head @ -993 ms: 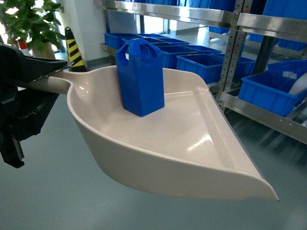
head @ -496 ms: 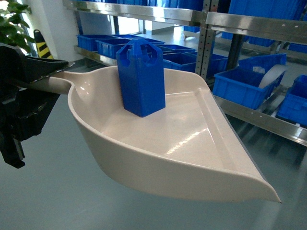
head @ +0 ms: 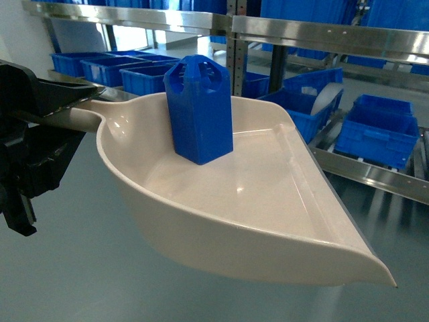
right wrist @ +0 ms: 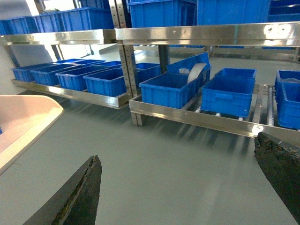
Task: Place part in tray to right shelf
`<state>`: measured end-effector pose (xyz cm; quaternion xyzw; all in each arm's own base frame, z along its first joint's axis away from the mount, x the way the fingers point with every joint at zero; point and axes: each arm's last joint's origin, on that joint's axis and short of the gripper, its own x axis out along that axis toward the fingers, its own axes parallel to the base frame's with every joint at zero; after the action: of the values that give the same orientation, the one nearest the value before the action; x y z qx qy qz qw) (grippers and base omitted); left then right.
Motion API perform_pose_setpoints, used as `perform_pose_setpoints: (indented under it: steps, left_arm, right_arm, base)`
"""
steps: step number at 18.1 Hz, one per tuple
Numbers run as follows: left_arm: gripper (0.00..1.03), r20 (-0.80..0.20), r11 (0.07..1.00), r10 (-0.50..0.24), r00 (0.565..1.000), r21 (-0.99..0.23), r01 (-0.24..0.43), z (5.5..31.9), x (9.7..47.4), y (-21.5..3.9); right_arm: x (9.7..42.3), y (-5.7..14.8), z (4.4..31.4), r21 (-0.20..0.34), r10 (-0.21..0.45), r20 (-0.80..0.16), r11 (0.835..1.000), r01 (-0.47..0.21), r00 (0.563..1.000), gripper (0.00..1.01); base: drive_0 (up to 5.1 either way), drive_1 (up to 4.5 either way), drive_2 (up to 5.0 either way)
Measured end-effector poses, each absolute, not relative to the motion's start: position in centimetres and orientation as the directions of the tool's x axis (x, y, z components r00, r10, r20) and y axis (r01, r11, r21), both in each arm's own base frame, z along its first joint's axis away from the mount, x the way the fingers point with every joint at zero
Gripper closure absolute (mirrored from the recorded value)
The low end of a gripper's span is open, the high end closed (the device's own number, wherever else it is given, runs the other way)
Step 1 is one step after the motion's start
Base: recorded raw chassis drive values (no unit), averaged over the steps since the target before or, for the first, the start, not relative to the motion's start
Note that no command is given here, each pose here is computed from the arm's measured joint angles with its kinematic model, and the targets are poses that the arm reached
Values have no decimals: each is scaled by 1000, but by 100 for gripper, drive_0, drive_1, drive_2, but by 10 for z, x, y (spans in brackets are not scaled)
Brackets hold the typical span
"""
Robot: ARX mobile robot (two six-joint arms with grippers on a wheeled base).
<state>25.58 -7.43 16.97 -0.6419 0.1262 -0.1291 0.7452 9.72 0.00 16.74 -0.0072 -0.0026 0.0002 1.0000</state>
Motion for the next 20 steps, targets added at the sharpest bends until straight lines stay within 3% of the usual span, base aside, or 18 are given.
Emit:
perform_pose_setpoints:
  steps: [20]
  left_arm:
    - [88, -22, 143, -354, 935, -989, 30, 170, 256, -74]
  right_arm:
    - [97, 0, 167, -14, 0, 5, 1000, 0, 1000, 3]
  base:
    - [-161, -161, -161]
